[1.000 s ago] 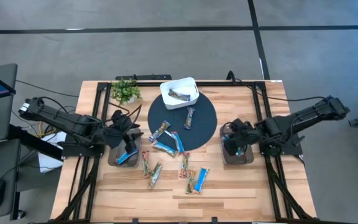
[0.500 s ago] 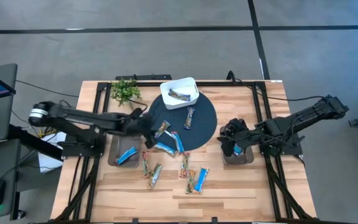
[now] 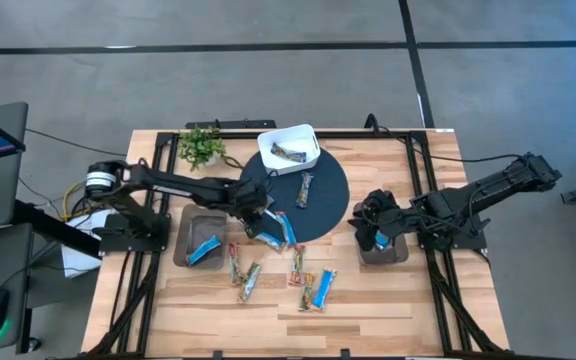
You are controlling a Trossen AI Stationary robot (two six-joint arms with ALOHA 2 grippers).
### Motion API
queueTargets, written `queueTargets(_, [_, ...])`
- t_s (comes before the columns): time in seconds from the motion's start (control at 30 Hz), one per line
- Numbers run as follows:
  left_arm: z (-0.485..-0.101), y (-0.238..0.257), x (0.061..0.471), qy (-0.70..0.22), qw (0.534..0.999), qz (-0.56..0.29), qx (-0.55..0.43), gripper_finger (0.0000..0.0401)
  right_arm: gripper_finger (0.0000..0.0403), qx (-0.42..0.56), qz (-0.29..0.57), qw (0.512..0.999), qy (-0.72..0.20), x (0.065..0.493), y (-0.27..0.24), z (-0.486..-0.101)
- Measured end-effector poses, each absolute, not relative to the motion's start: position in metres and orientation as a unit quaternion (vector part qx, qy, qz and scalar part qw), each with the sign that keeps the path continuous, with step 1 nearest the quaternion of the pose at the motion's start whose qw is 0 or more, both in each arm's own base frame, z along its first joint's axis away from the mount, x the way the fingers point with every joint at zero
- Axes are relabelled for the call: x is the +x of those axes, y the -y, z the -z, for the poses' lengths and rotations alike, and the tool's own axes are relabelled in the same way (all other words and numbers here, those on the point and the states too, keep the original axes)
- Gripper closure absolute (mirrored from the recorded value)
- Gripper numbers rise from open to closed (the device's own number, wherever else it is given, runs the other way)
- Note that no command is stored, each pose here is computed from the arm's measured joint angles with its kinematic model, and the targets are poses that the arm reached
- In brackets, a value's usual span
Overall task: Pick and place Granola Bars by type
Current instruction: Put the blue granola bar into the white bin
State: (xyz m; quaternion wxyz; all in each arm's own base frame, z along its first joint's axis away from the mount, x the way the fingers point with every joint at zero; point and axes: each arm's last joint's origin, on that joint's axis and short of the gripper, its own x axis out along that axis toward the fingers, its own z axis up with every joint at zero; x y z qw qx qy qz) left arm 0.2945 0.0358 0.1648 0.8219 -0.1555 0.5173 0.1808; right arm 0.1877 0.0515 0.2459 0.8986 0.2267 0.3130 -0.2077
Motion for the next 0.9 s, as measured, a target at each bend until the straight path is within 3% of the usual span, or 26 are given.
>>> queueTargets(0.37, [-0.163, -0.039, 0.299, -0.506, 0.834, -0.200, -0.091, 0.0227, 0.0265, 0.226, 0.211, 0.898, -0.314, 0.190, -0.051, -0.245])
queueTargets(0.6, [-0.146, -0.039, 0.306, -0.521, 0.832, -0.171, -0.087, 0.0227, 0.0266, 0.220, 0.215, 0.895, -0.323, 0.197, -0.054, -0.238])
queueTargets(0.9, [-0.139, -0.040, 0.306, -0.533, 0.819, -0.194, -0.089, 0.0227, 0.0268, 0.221, 0.211, 0.895, -0.324, 0.208, -0.058, -0.231])
